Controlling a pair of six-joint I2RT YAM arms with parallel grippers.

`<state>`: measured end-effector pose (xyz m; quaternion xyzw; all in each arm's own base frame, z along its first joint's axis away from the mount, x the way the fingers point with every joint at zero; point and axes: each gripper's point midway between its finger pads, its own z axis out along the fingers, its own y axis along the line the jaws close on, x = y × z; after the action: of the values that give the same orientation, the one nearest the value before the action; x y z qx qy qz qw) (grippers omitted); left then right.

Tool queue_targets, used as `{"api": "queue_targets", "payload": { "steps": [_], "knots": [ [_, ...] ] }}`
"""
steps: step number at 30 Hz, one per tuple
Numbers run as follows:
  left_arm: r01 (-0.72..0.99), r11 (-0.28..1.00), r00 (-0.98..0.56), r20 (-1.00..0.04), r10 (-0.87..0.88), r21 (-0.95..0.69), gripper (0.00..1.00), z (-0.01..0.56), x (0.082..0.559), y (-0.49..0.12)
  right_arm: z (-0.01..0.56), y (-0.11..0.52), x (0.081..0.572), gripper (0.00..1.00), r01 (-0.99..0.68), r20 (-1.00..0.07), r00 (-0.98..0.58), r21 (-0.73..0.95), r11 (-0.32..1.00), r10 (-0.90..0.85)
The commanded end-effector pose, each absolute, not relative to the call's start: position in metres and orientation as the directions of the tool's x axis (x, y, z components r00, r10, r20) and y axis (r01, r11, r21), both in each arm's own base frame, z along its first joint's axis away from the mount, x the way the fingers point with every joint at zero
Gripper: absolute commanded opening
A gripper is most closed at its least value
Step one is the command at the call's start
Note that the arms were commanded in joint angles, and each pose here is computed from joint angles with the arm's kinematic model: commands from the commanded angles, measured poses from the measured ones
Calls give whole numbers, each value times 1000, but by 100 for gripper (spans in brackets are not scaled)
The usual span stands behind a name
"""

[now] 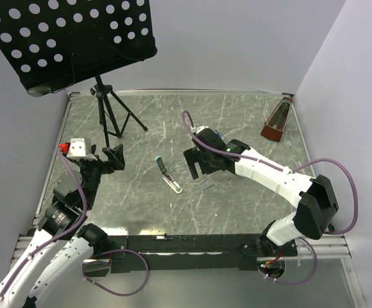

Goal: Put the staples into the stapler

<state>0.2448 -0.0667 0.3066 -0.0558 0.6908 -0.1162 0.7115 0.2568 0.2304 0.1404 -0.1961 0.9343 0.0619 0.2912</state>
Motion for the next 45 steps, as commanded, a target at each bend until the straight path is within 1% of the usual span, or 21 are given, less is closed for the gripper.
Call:
{"api": "queue_targets", "payload": {
  "steps": [1,4,5,7,9,10,11,16,18,19,24,30,33,39,45],
  "knots": [
    [108,960,104,-957,-269,-258,99,332,243,-63,129,222,238,99,-463,-463,-796,52,885,-390],
    [89,962,102,-959,-265,-257,99,325,243,-58,114,220,241,97,-456,-414,-813,18,890,-409],
    [87,961,111,-956,-273,-264,99,326,241,-55,109,221,241,93,-460,-402,-816,16,888,-415],
    [82,961,124,-954,-275,-266,100,325,239,-52,98,223,242,89,-462,-376,-824,15,887,-423],
    [78,958,151,-947,-284,-275,99,327,235,-48,91,227,244,80,-469,-365,-828,37,882,-425],
    [72,958,157,-946,-285,-277,99,328,235,-45,89,228,244,70,-468,-365,-830,41,883,-422],
    [69,958,164,-944,-287,-279,99,329,234,-44,87,229,246,66,-467,-366,-830,44,883,-421],
    [83,955,160,-942,-293,-283,99,330,236,-44,69,224,253,52,-449,-331,-847,25,893,-416],
    [84,956,156,-943,-293,-283,99,328,237,-45,63,222,254,50,-438,-317,-854,15,899,-412],
    [85,956,155,-944,-292,-282,99,328,237,-45,59,220,254,47,-433,-307,-860,13,901,-408],
    [83,956,153,-945,-291,-281,99,328,239,-44,48,215,253,46,-417,-279,-874,11,909,-398],
    [85,957,146,-946,-288,-278,99,326,241,-46,39,213,254,38,-415,-262,-879,10,910,-399],
    [83,957,144,-947,-286,-277,99,325,242,-45,34,211,254,36,-413,-255,-881,2,911,-399],
    [87,957,142,-948,-285,-275,99,325,242,-46,29,205,257,36,-402,-248,-885,-24,915,-395],
    [88,957,143,-948,-285,-275,99,325,242,-46,26,208,256,35,-415,-241,-882,-13,910,-405]
  ]
}}
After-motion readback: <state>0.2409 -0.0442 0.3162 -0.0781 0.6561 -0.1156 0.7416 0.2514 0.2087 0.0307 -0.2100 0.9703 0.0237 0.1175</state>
